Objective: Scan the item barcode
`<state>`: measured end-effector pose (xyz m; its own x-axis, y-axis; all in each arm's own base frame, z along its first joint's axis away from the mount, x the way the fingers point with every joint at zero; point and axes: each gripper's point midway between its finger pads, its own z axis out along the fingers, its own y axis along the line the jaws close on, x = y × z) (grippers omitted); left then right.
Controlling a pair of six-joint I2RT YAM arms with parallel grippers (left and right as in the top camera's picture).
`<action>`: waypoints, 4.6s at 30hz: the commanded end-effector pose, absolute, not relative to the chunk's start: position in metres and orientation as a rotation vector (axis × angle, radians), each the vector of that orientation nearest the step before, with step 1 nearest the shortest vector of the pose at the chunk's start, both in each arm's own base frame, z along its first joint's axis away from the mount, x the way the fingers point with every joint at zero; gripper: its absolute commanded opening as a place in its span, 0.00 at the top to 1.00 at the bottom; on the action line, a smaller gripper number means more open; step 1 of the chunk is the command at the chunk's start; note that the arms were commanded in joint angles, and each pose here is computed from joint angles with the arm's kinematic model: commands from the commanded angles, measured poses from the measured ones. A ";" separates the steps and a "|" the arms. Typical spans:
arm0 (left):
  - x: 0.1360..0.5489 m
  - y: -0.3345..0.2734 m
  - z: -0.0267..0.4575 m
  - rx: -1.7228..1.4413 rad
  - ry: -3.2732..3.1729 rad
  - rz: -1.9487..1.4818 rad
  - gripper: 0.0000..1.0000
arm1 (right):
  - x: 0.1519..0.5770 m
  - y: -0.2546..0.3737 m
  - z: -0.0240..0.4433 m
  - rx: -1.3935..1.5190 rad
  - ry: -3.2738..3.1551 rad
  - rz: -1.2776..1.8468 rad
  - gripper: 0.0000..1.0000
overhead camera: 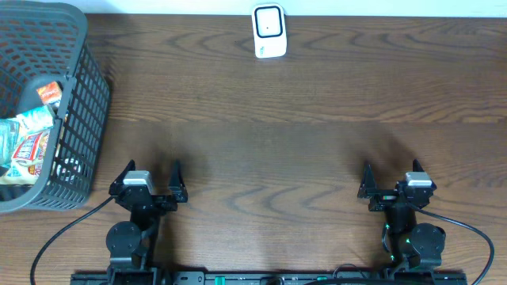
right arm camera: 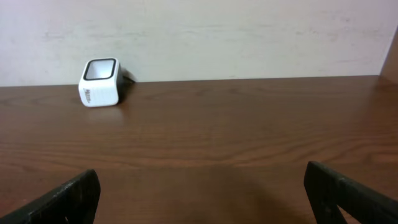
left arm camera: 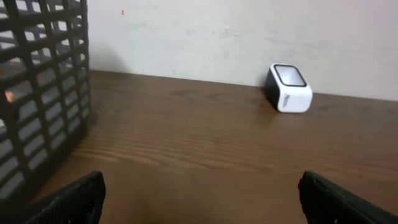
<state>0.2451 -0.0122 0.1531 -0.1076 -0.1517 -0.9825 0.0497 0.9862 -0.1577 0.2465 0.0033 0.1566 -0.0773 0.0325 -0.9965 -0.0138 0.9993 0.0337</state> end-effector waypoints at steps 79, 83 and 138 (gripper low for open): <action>0.337 0.293 0.272 -1.100 2.259 0.470 0.03 | 0.247 0.002 0.154 0.005 1.655 0.023 0.01; 0.324 0.303 0.219 -1.170 2.393 0.567 0.02 | 0.247 0.002 0.154 0.005 1.655 0.023 0.01; 0.364 0.253 0.335 -1.046 1.748 -0.085 0.93 | 0.247 0.002 0.154 0.005 1.655 0.023 0.01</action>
<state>0.3653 0.2622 0.3068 -0.1598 -0.6380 -0.7533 -0.6448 0.6453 -0.4097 0.2467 0.0031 0.1555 -0.0822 0.0321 -0.9961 -0.0129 0.9994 0.0333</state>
